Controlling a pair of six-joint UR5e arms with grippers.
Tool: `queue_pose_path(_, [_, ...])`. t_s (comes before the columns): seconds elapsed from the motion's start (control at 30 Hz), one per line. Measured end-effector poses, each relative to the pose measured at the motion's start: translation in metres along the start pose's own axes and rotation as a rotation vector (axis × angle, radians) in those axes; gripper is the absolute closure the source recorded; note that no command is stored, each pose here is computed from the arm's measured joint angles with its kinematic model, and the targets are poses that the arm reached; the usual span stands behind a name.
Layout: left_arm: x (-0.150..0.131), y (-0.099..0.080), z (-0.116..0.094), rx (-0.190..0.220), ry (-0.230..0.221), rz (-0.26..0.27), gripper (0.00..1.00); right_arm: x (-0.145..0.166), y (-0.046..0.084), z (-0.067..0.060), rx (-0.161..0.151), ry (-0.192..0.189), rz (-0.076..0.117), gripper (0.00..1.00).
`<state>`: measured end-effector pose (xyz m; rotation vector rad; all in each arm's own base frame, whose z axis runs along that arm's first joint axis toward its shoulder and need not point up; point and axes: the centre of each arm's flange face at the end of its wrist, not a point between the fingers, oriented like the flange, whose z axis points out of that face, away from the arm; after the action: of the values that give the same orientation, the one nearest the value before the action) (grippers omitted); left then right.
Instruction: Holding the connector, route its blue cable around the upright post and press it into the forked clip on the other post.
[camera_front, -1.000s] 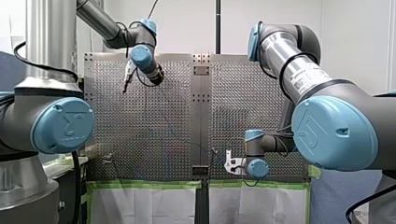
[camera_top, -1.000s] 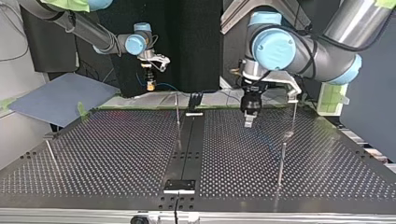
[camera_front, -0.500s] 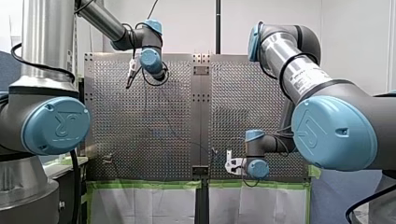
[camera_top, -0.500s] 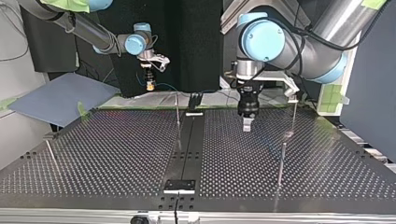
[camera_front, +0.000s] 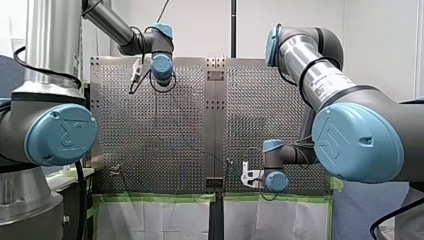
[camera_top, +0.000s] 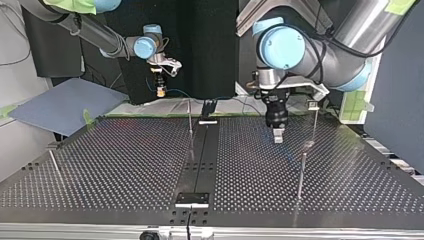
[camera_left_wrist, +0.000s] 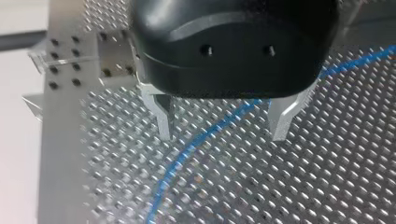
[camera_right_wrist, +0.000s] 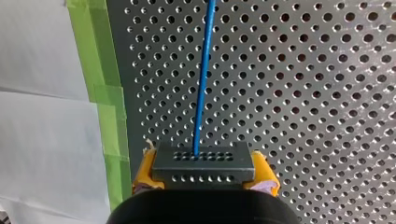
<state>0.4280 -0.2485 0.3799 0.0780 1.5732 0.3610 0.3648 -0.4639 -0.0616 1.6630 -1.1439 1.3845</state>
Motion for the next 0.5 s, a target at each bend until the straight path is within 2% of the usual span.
queue_pose_path(0.2, [0.021, -0.008, 0.013, -0.042, 0.029, 0.057, 0.00, -0.002, -0.001, 0.000, 0.002, -0.002, 0.000, 1.00])
queue_pose_path(0.5, [0.022, -0.011, 0.018, -0.065, 0.016, 0.048, 0.00, -0.004, -0.001, -0.001, 0.003, -0.004, 0.000, 1.00])
